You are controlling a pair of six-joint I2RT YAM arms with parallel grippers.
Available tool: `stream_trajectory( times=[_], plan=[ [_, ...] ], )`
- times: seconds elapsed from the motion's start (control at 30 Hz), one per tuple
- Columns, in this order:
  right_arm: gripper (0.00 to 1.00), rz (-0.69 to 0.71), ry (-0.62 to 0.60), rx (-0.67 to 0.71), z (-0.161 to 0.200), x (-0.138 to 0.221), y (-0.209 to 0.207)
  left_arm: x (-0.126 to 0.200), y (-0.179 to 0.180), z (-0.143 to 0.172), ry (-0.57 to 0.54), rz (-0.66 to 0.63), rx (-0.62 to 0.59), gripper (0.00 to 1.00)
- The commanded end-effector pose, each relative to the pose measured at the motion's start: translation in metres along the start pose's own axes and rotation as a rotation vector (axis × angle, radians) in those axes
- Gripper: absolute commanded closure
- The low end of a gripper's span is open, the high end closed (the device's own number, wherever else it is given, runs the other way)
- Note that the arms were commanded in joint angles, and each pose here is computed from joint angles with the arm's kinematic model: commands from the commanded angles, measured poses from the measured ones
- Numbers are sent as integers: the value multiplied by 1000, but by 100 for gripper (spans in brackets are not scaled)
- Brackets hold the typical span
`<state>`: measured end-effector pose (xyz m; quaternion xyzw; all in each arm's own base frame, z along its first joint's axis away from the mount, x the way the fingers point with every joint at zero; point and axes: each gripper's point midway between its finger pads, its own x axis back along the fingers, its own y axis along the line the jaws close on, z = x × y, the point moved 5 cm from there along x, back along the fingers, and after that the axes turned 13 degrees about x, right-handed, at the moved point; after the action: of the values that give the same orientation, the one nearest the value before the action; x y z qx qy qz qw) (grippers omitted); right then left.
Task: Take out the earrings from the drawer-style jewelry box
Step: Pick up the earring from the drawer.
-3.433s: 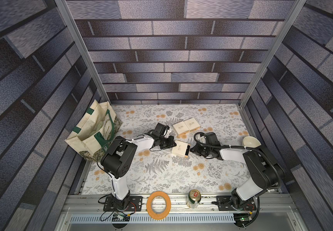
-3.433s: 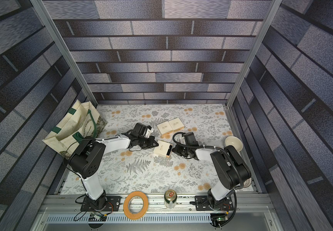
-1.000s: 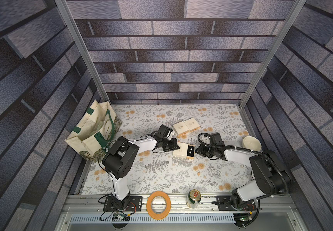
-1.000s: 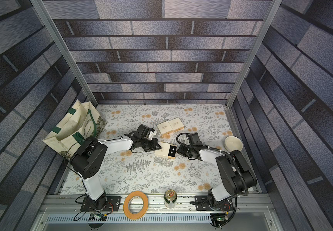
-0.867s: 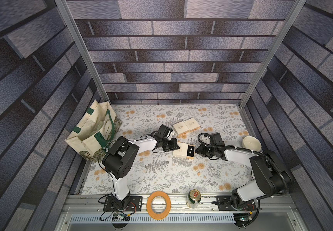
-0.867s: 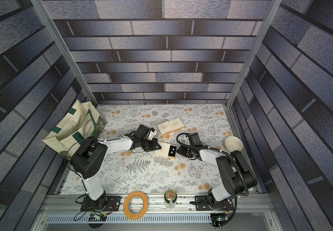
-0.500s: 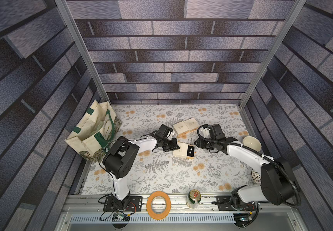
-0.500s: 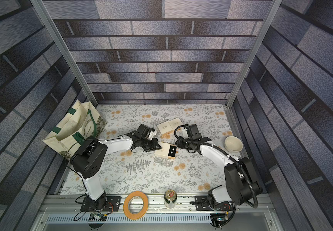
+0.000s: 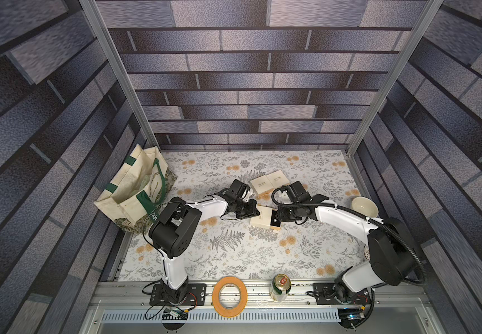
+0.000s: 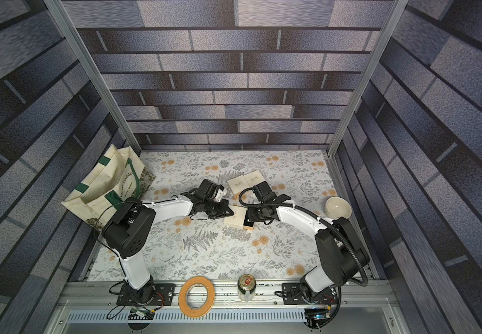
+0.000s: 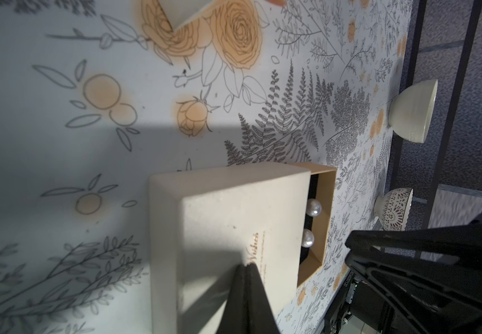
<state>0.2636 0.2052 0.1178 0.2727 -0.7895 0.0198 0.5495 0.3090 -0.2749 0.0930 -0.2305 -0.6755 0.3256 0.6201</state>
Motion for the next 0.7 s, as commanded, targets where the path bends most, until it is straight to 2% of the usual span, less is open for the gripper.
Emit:
stream_trajectory(
  times=[0.0, 0.27, 0.67],
  plan=[
    [82, 37, 32, -9, 0, -3, -1, -15, 47, 12, 29, -196, 75, 100],
    [76, 38, 59, 2, 1, -13, 4, -16, 48, 13, 34, -200, 76, 100],
    [75, 68, 84, 2, 2, -23, 4, -16, 48, 13, 32, -200, 75, 100]
  ],
)
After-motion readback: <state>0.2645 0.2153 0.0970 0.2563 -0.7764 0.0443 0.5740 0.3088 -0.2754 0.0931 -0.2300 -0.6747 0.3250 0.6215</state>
